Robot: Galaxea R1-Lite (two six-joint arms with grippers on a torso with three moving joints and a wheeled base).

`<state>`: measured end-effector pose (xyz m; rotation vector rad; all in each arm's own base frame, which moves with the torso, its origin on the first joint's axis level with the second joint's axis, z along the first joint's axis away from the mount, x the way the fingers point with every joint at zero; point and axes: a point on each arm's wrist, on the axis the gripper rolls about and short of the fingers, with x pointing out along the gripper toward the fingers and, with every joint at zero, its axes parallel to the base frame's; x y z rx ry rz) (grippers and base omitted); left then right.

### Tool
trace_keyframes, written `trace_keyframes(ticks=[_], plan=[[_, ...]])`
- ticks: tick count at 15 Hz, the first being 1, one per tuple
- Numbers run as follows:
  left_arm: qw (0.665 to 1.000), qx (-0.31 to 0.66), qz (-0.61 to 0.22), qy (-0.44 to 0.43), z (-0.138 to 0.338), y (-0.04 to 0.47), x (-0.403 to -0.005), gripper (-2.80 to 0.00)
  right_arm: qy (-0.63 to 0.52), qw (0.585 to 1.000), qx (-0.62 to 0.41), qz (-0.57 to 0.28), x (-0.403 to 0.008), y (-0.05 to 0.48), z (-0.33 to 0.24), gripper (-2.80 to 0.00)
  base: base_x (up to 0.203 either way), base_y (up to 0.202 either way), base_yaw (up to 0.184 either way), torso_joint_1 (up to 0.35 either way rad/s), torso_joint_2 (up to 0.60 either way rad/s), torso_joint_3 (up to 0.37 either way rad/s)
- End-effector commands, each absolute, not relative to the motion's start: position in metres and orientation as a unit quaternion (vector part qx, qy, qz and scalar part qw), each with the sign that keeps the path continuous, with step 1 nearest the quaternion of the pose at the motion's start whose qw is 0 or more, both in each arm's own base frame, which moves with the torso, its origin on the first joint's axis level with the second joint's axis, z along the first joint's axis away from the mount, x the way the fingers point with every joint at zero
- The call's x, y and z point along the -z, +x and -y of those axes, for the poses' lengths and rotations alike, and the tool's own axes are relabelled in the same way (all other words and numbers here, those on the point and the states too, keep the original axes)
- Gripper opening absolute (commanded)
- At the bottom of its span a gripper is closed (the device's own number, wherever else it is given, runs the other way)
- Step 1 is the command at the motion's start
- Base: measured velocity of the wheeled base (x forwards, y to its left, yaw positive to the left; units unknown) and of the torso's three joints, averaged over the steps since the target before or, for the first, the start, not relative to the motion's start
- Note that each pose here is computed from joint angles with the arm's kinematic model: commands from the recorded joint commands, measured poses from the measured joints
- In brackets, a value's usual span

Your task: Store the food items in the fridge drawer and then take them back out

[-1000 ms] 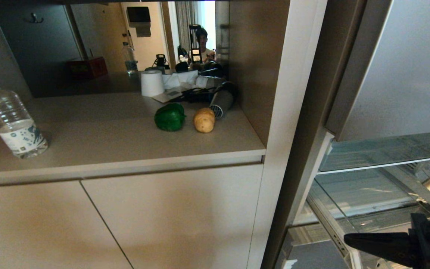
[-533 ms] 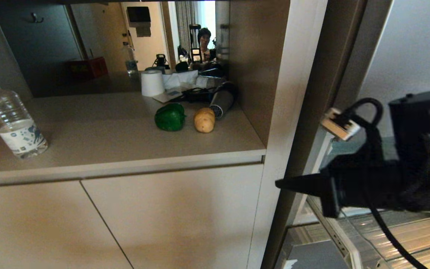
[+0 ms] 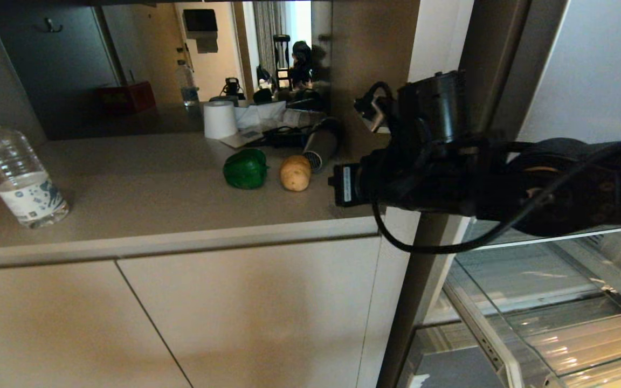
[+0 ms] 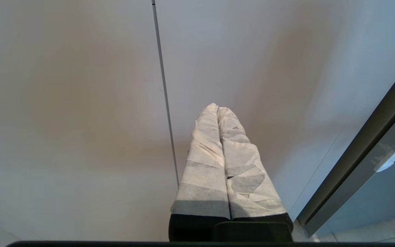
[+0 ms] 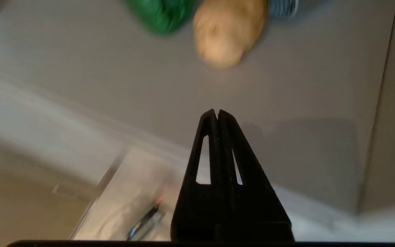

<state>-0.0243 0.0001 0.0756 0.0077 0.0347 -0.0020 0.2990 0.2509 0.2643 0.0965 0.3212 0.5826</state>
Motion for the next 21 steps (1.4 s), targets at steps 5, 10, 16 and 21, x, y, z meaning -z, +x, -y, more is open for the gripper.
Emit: trace_keyframes(ticks=[5, 10, 16, 21], plan=[[1.0, 0.001, -0.018, 0.004, 0.0, -0.024, -0.076, -2.8, 0.018, 0.959, -0.254, -0.123, -0.254, 0.332, -0.289, 0.0, 0.0, 0.0, 0.0, 0.0, 0.0, 0.0], [1.0, 0.001, -0.018, 0.004, 0.0, -0.024, -0.076, -2.8, -0.009, 0.967, -0.238, -0.091, -0.248, 0.346, -0.316, 0.0, 0.0, 0.0, 0.0, 0.0, 0.0, 0.0], [1.0, 0.001, -0.018, 0.004, 0.0, -0.024, -0.076, -2.8, -0.024, 0.98, -0.193, -0.045, -0.225, 0.365, -0.33, 0.0, 0.0, 0.0, 0.0, 0.0, 0.0, 0.0], [1.0, 0.001, -0.018, 0.004, 0.0, -0.024, -0.076, -2.8, -0.018, 0.981, -0.19, -0.036, -0.22, 0.37, -0.331, 0.0, 0.0, 0.0, 0.0, 0.0, 0.0, 0.0]])
